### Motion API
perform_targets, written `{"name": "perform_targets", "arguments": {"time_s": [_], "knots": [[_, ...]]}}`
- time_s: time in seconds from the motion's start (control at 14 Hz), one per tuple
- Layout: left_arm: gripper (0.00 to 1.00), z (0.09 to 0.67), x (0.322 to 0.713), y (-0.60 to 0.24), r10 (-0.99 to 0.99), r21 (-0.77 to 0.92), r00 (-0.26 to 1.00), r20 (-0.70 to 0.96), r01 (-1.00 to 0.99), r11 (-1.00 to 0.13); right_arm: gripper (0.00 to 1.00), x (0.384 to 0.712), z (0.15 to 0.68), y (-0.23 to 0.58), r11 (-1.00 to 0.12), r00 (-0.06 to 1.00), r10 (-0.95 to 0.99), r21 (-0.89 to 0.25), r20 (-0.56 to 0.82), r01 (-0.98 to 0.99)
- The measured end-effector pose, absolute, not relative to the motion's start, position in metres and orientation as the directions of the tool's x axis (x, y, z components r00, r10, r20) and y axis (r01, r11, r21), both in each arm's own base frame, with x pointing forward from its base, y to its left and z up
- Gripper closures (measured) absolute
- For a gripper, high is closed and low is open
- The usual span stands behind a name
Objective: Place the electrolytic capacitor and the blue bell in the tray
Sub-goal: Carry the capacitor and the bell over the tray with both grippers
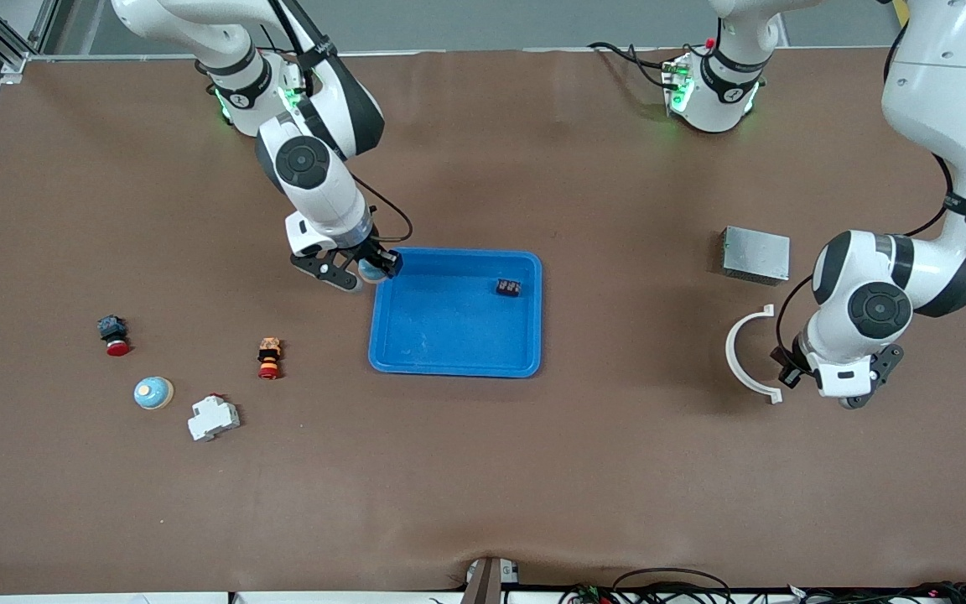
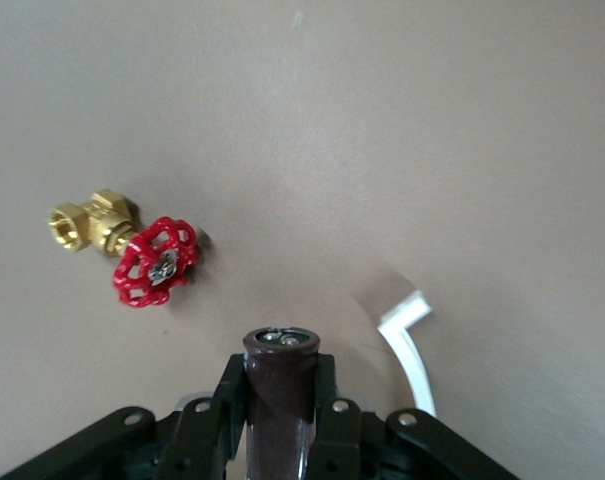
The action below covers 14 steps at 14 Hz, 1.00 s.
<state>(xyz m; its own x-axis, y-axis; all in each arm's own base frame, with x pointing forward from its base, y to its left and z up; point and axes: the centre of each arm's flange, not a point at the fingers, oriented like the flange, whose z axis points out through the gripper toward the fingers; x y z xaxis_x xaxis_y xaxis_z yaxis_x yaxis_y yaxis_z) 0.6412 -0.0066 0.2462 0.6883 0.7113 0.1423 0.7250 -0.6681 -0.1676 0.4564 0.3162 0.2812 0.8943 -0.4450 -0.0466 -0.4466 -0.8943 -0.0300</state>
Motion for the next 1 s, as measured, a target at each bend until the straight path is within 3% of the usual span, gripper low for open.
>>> {"name": "perform_targets", "arguments": {"time_s": [0.21, 0.5, 1.0], "knots": [[0.7, 0.288, 0.649, -0.047, 0.724, -0.18, 0.682, 0.099, 0.728, -0.661, 0.35, 0.448, 0.269, 0.331, -0.886, 0.886, -0.462, -0.025, -0.047, -0.463], [0.7, 0.327, 0.646, -0.126, 0.812, -0.098, 0.584, 0.018, 0.809, -0.579, 0.35, 0.443, 0.255, 0.349, -0.876, 0.877, -0.48, -0.035, -0.038, -0.481], [0.7, 0.327, 0.619, -0.298, 0.905, -0.04, 0.426, -0.02, 0.904, -0.426, 0.35, 0.441, 0.215, 0.375, -0.859, 0.86, -0.509, -0.044, -0.025, -0.51]]}}
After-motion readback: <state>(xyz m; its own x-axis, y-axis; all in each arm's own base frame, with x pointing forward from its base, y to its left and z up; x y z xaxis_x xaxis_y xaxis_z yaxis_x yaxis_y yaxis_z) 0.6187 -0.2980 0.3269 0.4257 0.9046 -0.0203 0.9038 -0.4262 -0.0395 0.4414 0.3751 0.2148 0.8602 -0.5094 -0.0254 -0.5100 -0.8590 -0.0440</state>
